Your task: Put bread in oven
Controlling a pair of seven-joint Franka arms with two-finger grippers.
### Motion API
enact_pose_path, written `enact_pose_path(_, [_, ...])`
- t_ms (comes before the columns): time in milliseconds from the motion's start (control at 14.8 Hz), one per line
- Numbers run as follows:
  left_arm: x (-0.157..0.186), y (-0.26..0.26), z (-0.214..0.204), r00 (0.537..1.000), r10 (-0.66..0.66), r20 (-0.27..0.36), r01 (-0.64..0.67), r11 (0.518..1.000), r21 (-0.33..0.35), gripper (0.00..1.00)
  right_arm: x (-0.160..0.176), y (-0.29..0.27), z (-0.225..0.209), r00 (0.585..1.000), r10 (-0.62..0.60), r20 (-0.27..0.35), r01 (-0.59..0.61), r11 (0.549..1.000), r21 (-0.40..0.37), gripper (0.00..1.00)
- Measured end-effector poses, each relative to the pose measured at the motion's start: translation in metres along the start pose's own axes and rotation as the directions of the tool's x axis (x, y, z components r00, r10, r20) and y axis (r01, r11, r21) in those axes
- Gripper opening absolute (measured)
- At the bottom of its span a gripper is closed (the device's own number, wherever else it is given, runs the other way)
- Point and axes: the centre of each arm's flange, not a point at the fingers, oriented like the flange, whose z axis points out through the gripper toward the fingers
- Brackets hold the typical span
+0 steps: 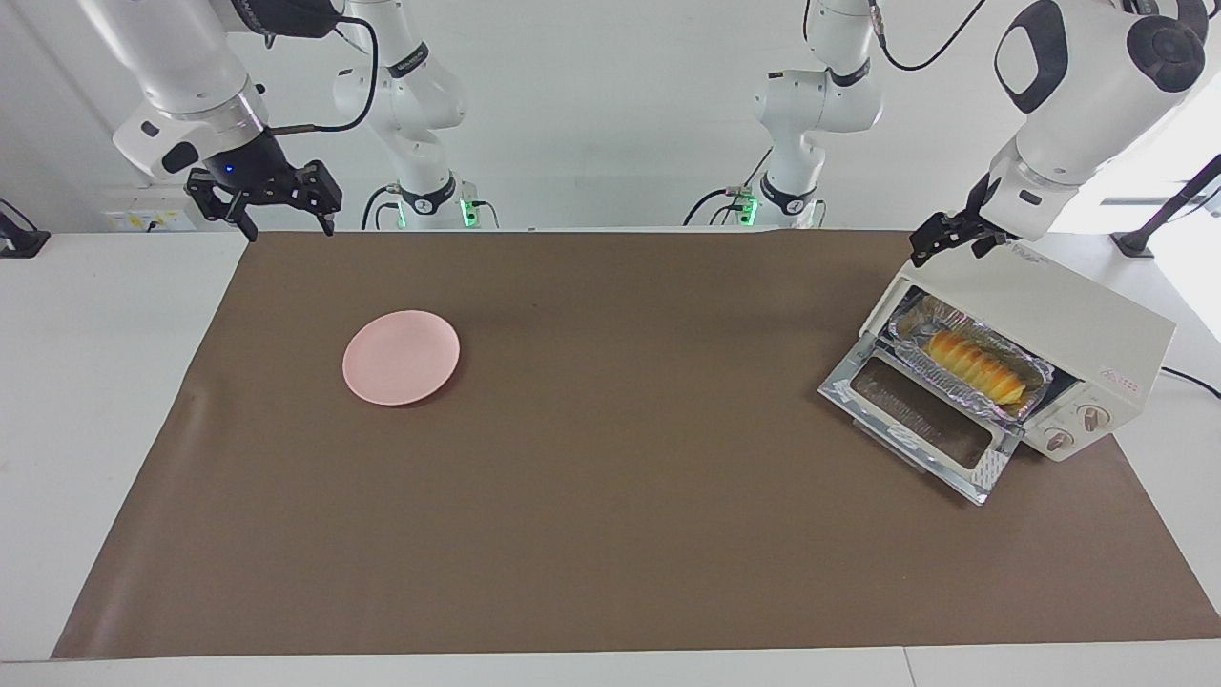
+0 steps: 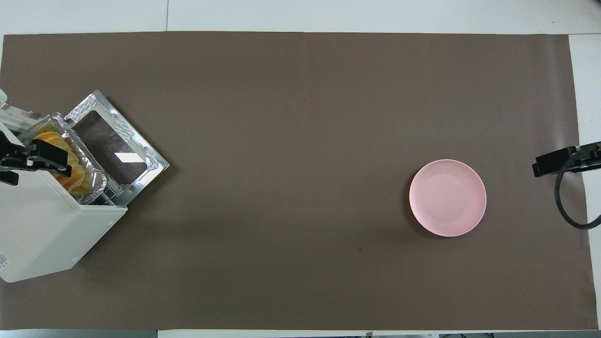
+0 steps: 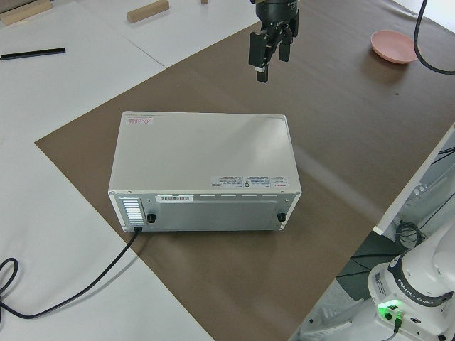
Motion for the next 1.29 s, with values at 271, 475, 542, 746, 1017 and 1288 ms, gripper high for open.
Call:
enact_pose_path(271, [0.002, 0.022, -0.002, 0.999, 0.041, 0.024, -0.042, 0.999, 0.013, 1.00, 0.000, 0.000, 0.000, 1.000, 0.000, 0.000, 0.000, 1.000, 0.000, 1.00])
enact_pose_path(475, [0.002, 0.022, -0.002, 0.997, 0.069, 0.025, -0.070, 0.997, 0.012, 1.00, 0.000, 0.000, 0.000, 1.000, 0.000, 0.000, 0.000, 1.000, 0.000, 1.00])
enact_pose_path(542, [0.003, 0.020, -0.001, 0.997, 0.079, 0.026, -0.080, 0.997, 0.011, 1.00, 0.000, 0.000, 0.000, 1.000, 0.000, 0.000, 0.000, 1.000, 0.000, 1.00])
enact_pose_path(746, [0.003, 0.024, -0.002, 0.994, 0.111, 0.021, -0.111, 0.994, 0.011, 1.00, 0.000, 0.000, 0.000, 1.000, 0.000, 0.000, 0.000, 1.000, 0.000, 1.00])
enact_pose_path(1017, [0.000, 0.054, -0.003, 0.986, 0.167, 0.004, -0.167, 0.986, 0.016, 1.00, 0.000, 0.000, 0.000, 1.000, 0.000, 0.000, 0.000, 1.000, 0.000, 1.00])
enact_pose_path(1288, [0.004, 0.048, -0.005, 0.988, 0.155, -0.018, -0.155, 0.988, 0.013, 1.00, 0.000, 0.000, 0.000, 1.000, 0.000, 0.000, 0.000, 1.000, 0.000, 1.00])
